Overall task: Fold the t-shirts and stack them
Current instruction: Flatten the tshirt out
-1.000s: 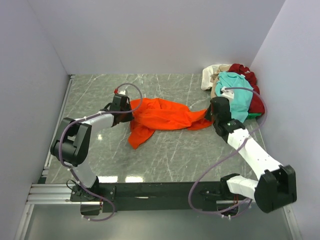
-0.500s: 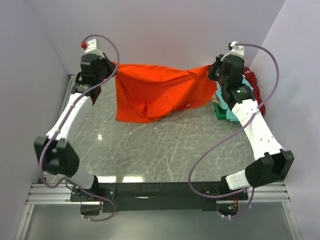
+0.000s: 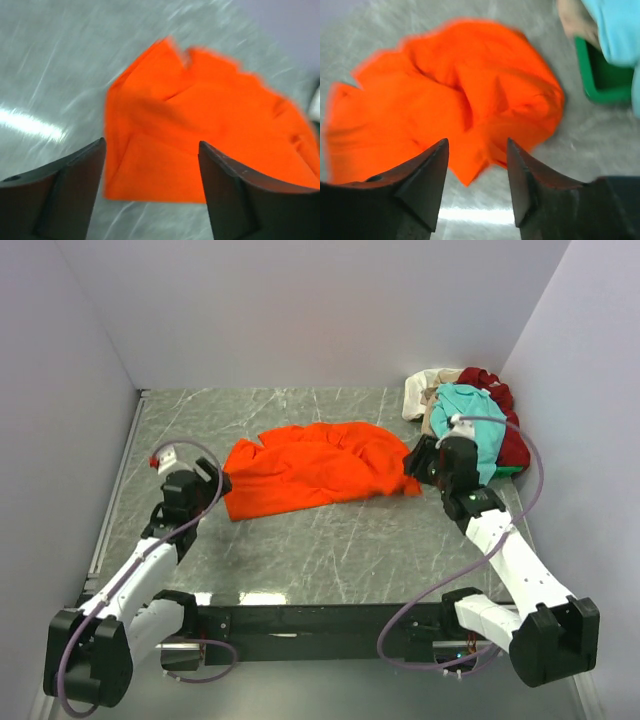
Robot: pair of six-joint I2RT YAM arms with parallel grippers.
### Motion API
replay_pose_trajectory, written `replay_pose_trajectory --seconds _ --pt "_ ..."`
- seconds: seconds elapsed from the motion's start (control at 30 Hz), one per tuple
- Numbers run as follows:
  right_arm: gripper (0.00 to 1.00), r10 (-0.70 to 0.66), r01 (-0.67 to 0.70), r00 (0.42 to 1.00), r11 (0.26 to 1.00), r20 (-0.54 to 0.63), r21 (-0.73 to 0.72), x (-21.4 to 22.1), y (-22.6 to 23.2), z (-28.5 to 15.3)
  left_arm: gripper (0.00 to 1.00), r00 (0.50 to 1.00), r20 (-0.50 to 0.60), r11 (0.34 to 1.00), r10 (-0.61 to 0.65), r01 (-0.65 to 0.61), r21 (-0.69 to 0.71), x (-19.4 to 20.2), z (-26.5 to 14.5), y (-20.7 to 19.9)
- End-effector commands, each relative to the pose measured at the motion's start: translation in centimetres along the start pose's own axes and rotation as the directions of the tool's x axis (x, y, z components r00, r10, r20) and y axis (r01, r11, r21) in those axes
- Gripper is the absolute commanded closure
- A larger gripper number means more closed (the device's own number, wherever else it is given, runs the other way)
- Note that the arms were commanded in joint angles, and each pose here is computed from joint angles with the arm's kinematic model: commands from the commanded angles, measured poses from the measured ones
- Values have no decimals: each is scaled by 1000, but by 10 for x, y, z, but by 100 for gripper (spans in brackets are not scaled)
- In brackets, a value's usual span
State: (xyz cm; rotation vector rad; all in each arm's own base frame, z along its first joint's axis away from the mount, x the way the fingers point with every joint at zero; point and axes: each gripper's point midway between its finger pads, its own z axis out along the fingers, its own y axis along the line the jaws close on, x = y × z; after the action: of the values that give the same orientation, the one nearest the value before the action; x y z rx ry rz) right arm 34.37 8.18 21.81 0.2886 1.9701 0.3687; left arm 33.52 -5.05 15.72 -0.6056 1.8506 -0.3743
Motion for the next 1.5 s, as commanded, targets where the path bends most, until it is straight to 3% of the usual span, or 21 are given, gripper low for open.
replay_pose_trajectory --seconds 0.0,0.07,0.23,0.43,0.63,1.3,1.4,1.47 --pt "41 26 -26 1000 998 2 55 14 -15 1 15 992 89 996 -84 87 -23 -12 -10 8" --pt "35 11 -8 999 995 -31 95 25 -25 5 13 993 104 997 -64 67 -24 -18 -13 7" --pt "35 12 -9 999 998 -47 54 33 -19 12 19 999 36 999 -13 15 -34 -6 2 5" --pt "36 21 -21 997 1000 -73 8 43 -13 17 51 986 -147 996 82 -79 29 36 41 -4" --pt "36 20 -18 997 1000 -76 18 46 -16 16 65 953 -266 986 147 -162 -33 65 69 -2" --pt "36 17 -16 997 1000 -73 14 47 -16 18 62 932 -334 976 138 -185 -113 100 82 18" --pt "36 15 -14 997 1000 -74 15 47 -16 18 68 928 -345 976 140 -188 -108 104 82 19" --pt "36 17 -15 997 1000 -76 16 48 -16 18 79 928 -346 977 141 -186 -101 104 82 17"
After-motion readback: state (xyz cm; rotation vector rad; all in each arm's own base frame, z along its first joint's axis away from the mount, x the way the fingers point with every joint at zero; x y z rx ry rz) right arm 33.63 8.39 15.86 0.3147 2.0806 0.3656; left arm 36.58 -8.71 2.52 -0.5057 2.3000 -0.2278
